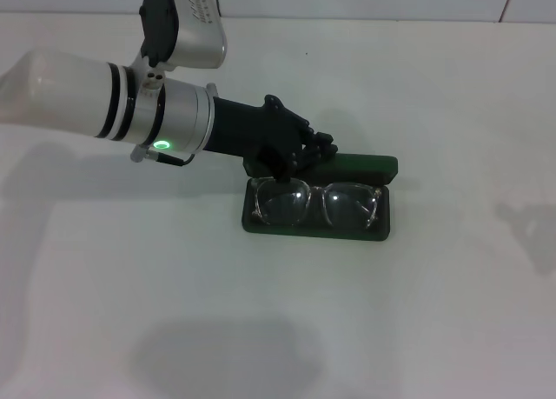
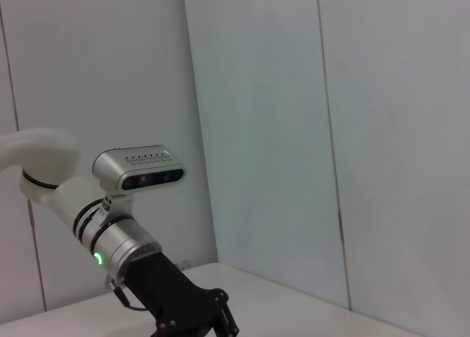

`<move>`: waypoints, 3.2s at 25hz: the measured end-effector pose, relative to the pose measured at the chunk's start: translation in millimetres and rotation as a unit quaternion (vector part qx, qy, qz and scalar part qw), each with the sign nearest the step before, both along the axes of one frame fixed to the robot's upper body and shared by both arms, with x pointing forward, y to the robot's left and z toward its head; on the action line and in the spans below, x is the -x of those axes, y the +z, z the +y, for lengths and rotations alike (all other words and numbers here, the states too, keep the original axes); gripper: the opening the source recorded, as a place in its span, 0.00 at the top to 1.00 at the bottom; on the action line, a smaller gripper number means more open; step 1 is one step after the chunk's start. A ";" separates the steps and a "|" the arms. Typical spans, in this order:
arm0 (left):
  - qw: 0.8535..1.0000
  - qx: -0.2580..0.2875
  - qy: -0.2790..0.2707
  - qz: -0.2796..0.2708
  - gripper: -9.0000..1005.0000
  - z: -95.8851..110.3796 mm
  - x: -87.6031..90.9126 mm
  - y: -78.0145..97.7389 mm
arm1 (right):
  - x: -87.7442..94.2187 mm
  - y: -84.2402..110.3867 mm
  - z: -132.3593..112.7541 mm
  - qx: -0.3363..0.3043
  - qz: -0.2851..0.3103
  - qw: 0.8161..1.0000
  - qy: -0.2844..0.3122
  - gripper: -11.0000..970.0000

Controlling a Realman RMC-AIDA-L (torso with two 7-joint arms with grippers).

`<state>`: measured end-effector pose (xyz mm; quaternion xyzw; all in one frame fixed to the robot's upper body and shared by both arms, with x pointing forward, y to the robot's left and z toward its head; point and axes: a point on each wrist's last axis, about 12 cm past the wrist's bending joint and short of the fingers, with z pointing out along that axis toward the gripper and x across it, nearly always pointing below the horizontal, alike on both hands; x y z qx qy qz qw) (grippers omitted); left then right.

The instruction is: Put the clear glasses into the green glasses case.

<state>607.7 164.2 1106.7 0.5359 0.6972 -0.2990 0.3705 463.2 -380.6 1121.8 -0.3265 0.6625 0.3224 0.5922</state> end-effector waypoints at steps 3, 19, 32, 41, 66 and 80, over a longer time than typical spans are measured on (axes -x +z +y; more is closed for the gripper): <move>1.000 -0.001 -0.003 0.003 0.86 -0.1 1.7 -1.4 | -0.1 0.2 0.0 0.000 -0.001 1.000 0.000 0.93; 0.999 -0.001 -0.014 0.029 0.83 5.8 16.8 -14.6 | -4.0 1.6 1.7 0.001 -0.004 1.000 0.001 0.92; 0.998 0.027 -0.031 0.057 0.81 5.0 29.8 -19.9 | -9.0 3.8 2.3 0.004 -0.009 1.000 0.001 0.92; 0.993 0.079 -0.070 0.053 0.79 -1.0 34.0 0.0 | -9.1 2.4 0.1 0.008 0.000 1.000 0.006 0.91; 0.962 0.263 -0.057 0.042 0.24 58.4 108.1 -11.6 | -42.3 7.9 80.8 0.008 0.001 0.968 0.252 0.24; 0.961 0.268 -0.060 0.047 0.24 61.3 112.5 -12.4 | -42.2 -1.1 92.2 0.013 0.014 0.964 0.264 0.12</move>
